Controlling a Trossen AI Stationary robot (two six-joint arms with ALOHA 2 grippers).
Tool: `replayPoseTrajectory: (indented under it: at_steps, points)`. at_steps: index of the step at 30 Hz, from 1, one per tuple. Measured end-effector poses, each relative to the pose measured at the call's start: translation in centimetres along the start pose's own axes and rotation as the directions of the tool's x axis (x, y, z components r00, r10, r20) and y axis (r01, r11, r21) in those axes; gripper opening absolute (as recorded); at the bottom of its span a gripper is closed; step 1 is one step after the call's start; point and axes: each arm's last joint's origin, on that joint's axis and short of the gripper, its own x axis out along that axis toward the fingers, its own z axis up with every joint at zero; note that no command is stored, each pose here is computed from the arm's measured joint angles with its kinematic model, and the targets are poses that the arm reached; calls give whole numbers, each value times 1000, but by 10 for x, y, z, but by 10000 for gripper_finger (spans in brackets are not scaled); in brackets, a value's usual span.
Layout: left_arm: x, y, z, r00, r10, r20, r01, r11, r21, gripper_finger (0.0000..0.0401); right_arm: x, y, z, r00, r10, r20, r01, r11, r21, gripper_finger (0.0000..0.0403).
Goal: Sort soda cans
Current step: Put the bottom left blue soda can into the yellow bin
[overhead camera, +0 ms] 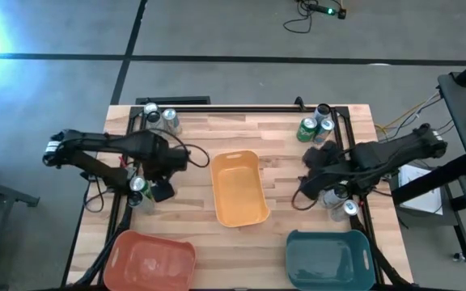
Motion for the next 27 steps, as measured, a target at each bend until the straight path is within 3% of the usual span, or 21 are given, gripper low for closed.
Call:
replayPoseTrajectory:
  at_steps: [7,13,16,19,27]
  points:
    - [34,5,3,990,74,-119,-77,997,-13,226,26,49,23,1000,10,-27,-18,955,-296,352]
    - [41,4,6,993,63,-99,-64,998,-2,233,20,84,39,977,211,-25,-196,850,-489,352]
    - [48,4,8,995,57,-86,-57,998,2,234,18,97,38,968,252,-1,-206,788,-580,352]
    - [54,6,8,991,69,-111,-70,998,0,235,26,108,36,964,265,-17,-221,767,-603,352]
    - [66,10,4,984,91,-153,-86,996,36,237,53,133,27,953,274,-129,-298,772,-562,352]
